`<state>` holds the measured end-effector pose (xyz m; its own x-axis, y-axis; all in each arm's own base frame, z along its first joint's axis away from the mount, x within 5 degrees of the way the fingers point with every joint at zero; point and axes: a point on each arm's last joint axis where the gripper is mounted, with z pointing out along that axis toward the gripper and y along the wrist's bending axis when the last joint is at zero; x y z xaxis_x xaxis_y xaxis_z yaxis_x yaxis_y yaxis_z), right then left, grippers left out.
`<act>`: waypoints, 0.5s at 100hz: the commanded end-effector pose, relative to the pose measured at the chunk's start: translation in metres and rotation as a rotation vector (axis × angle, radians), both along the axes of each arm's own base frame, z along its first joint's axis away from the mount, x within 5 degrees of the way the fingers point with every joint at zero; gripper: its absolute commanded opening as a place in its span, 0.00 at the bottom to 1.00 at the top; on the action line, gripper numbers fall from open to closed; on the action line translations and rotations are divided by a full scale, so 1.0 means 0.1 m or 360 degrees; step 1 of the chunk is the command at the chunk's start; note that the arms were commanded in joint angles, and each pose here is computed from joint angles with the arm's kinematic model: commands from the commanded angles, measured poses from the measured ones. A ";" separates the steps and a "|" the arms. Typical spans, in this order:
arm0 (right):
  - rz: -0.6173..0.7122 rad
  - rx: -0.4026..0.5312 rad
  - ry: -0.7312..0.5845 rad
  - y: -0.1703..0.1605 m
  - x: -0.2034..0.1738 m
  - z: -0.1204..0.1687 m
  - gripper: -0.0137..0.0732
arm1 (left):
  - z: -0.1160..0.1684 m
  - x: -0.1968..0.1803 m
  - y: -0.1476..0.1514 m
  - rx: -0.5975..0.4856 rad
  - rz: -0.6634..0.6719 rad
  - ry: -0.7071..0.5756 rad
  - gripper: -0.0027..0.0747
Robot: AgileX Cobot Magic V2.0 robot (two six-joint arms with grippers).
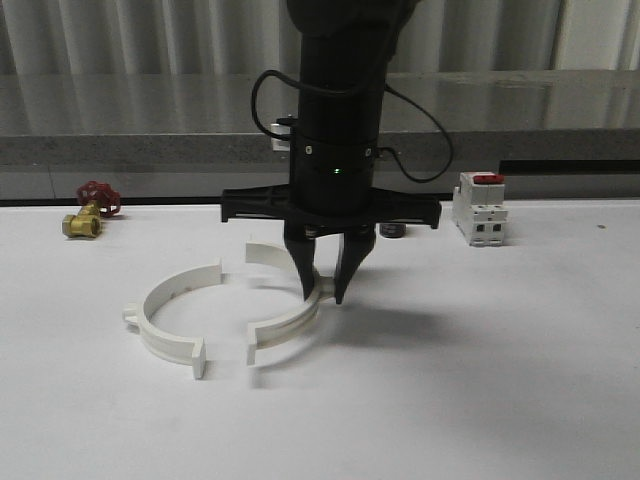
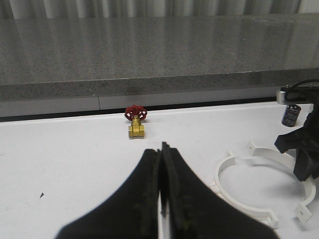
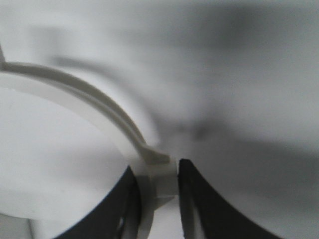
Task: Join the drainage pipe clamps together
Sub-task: 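Carry the clamp half to the first half and align the ends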
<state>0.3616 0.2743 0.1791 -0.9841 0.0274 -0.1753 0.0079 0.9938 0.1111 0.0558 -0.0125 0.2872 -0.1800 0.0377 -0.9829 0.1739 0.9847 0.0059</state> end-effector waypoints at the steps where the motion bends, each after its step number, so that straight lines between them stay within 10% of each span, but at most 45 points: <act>1: -0.0014 0.0093 -0.0112 0.05 0.04 0.32 0.34 | 0.15 0.00 0.01 -0.0042 0.0017 -0.0140 0.01; 50: -0.0061 0.0138 -0.0083 0.17 0.08 0.21 0.34 | 0.15 0.00 0.01 -0.0042 0.0017 -0.0139 0.01</act>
